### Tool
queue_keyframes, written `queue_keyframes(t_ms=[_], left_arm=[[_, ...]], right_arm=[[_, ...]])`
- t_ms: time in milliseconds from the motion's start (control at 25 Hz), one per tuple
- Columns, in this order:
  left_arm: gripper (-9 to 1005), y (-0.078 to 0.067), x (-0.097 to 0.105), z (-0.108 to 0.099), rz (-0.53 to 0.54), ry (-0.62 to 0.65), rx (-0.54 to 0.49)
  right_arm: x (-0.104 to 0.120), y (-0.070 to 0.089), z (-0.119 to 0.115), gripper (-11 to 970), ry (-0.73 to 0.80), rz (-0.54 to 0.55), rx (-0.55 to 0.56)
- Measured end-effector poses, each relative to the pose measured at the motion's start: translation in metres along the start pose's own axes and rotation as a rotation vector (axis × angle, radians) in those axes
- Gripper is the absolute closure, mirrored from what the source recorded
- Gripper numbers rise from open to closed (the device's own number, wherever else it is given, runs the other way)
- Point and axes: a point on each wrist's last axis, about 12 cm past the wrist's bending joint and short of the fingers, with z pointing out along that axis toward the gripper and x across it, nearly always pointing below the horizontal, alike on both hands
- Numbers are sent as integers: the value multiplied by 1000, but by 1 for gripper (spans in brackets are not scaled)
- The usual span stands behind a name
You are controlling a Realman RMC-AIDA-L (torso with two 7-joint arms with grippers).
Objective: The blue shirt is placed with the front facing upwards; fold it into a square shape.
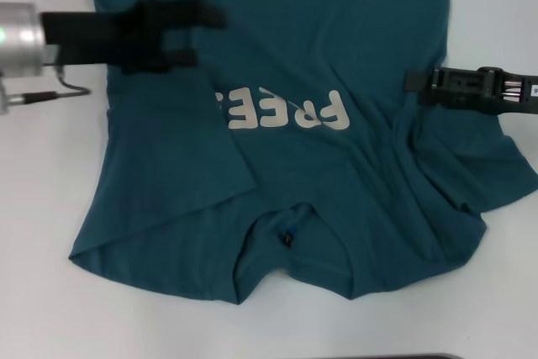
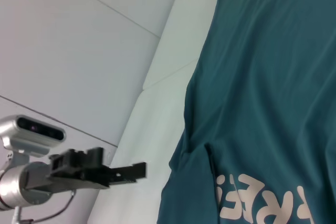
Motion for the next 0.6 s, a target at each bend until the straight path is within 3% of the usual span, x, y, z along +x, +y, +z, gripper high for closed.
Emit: queue_keyframes(t_ms=[160, 400, 600], left_arm=[[57, 12, 7, -23, -16, -22, -3], [59, 17, 26, -42, 96, 8, 56], [59, 28, 36, -54, 66, -35, 56]], right_arm=[[1, -1, -1, 20, -17, -29, 2], [-2, -6, -4, 20, -57, -18, 32], [-9, -8, -16, 20, -38, 14, 53]])
